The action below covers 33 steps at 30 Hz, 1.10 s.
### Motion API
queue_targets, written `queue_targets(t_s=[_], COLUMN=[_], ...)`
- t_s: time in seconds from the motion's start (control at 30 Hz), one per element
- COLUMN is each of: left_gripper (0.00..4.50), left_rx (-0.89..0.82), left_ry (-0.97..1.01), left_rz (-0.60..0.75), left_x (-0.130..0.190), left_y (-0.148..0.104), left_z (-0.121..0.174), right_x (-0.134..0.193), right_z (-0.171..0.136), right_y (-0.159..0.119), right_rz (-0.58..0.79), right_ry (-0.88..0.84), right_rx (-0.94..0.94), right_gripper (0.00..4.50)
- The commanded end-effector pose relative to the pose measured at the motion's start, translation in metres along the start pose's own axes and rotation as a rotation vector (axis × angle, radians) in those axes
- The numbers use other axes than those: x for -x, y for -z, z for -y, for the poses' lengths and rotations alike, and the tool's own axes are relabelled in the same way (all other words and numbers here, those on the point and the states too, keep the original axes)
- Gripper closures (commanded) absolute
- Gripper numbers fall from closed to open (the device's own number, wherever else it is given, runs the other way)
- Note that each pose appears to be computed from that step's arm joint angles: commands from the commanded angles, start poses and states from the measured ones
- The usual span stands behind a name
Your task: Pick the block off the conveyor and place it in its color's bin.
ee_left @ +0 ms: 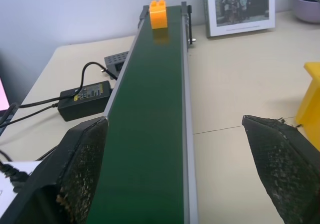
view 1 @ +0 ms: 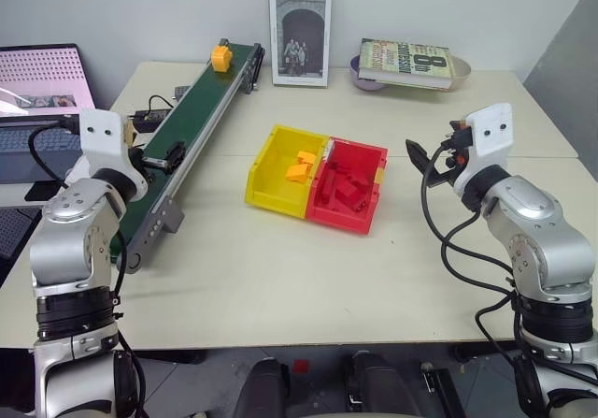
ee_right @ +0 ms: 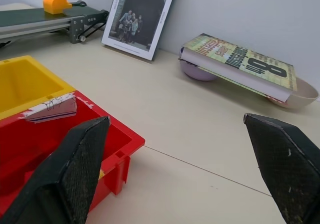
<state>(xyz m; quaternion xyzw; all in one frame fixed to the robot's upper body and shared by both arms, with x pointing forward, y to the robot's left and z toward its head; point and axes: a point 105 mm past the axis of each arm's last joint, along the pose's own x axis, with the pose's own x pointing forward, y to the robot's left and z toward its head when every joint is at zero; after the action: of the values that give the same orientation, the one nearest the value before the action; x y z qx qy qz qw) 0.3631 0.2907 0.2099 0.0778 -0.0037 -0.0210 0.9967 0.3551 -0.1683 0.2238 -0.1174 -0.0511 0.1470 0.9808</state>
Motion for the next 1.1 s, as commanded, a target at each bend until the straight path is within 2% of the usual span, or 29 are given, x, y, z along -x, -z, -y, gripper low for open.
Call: queue_targets(t_s=[0.03, 0.17, 0.23, 0.37, 0.5, 0.77, 1.1], left_gripper=[0.02, 0.02, 0.02, 0.02, 0.02, 0.02, 0.02], left_rx=[-0.017, 0.025, 0.037, 0.056, 0.047, 0.055, 0.06], left_ry=[-0.029, -0.05, -0.051, -0.068, -0.053, -0.023, -0.008], left_rz=[0.069, 0.116, 0.116, 0.123, 0.112, 0.085, 0.026], left_x=[0.007, 0.012, 0.014, 0.015, 0.013, 0.011, 0.0], left_y=[-0.019, -0.028, -0.029, -0.024, -0.019, -0.013, -0.002], left_z=[-0.006, -0.015, -0.019, -0.034, -0.03, -0.026, -0.026], right_x=[0.0, -0.002, -0.003, 0.004, 0.011, 0.022, 0.025], right_z=[0.004, 0.0, -0.011, -0.055, -0.074, -0.099, -0.103], right_y=[-0.018, -0.023, -0.032, -0.059, -0.065, -0.07, -0.072], right_rz=[0.067, 0.081, 0.115, 0.195, 0.208, 0.209, 0.214], right_ry=[0.011, -0.04, -0.137, -0.511, -0.678, -0.85, -0.872], right_rx=[0.024, 0.022, 0.016, -0.071, -0.074, -0.059, -0.04], right_gripper=[0.0, 0.0, 0.0, 0.0, 0.0, 0.0, 0.0])
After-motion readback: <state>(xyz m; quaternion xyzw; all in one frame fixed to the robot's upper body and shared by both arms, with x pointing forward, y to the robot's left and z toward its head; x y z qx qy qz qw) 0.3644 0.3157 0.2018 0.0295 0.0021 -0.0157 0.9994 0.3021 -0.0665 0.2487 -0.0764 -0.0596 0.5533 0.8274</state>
